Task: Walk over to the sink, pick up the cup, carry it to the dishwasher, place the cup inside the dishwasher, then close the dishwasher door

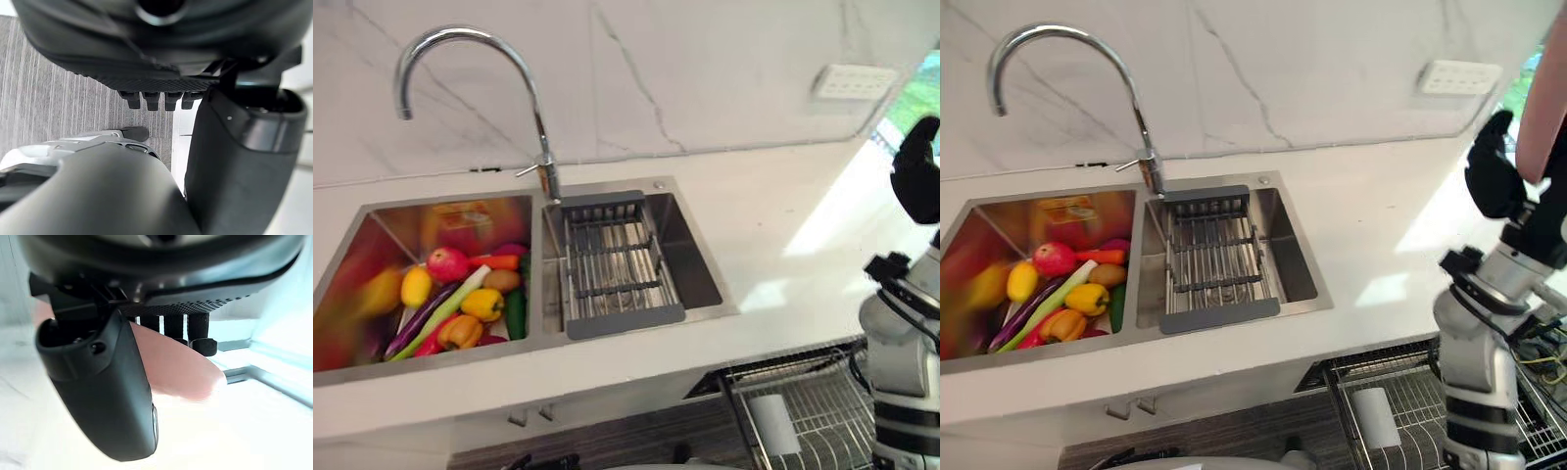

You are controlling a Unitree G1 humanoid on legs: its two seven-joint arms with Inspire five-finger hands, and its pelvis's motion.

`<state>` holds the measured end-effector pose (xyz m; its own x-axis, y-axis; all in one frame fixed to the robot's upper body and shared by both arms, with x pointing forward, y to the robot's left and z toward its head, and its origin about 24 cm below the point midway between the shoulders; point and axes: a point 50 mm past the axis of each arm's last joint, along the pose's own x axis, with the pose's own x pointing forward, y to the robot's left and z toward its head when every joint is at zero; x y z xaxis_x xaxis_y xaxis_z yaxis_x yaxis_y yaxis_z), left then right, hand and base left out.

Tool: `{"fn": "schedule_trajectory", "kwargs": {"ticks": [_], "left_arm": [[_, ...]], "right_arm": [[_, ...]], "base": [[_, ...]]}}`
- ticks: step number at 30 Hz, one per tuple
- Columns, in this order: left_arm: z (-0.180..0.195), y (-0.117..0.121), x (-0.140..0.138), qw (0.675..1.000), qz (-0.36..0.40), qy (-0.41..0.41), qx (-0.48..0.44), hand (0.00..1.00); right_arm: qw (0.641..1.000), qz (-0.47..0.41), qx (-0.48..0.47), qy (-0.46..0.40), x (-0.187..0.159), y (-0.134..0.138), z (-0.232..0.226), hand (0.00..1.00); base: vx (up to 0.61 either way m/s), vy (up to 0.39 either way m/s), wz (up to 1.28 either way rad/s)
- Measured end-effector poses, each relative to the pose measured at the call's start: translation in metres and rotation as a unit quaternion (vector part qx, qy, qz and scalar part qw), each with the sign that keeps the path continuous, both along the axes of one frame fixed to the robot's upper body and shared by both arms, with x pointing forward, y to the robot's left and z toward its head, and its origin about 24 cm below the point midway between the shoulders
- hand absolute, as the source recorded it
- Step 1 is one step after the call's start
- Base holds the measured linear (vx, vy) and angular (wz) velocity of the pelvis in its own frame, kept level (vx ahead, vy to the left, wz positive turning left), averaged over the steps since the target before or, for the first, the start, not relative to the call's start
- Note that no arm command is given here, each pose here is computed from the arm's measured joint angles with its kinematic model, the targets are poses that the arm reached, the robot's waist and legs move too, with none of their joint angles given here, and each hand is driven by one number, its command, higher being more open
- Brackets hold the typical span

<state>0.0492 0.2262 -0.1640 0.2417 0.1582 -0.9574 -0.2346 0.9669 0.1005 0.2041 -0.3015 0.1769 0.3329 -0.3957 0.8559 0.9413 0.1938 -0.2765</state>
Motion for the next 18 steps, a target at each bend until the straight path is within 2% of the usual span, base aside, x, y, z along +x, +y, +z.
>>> {"fn": "schedule_trajectory", "kwargs": {"ticks": [4,6,12,18], "left_arm": [[-0.001,0.000,-0.004,1.000,-0.002,0.009,0.003,1.00],[-0.001,0.000,-0.005,1.000,-0.001,0.010,0.003,1.00],[-0.001,0.003,-0.009,0.999,0.050,0.014,-0.011,1.00],[0.000,0.006,-0.005,0.996,0.080,0.033,0.008,1.00]], "right_arm": [[0.991,-0.082,0.055,0.087,-0.020,-0.031,-0.048,0.00],[0.984,-0.109,0.080,0.112,-0.029,-0.038,-0.067,0.00],[0.970,-0.156,0.138,0.128,-0.055,-0.033,-0.106,0.00],[0.949,-0.198,0.182,0.164,-0.072,-0.029,-0.141,0.00]], "base": [[-0.03,0.012,-0.45],[-0.02,0.015,-0.54],[0.01,-0.008,-0.91],[0.03,-0.038,-0.29]]}}
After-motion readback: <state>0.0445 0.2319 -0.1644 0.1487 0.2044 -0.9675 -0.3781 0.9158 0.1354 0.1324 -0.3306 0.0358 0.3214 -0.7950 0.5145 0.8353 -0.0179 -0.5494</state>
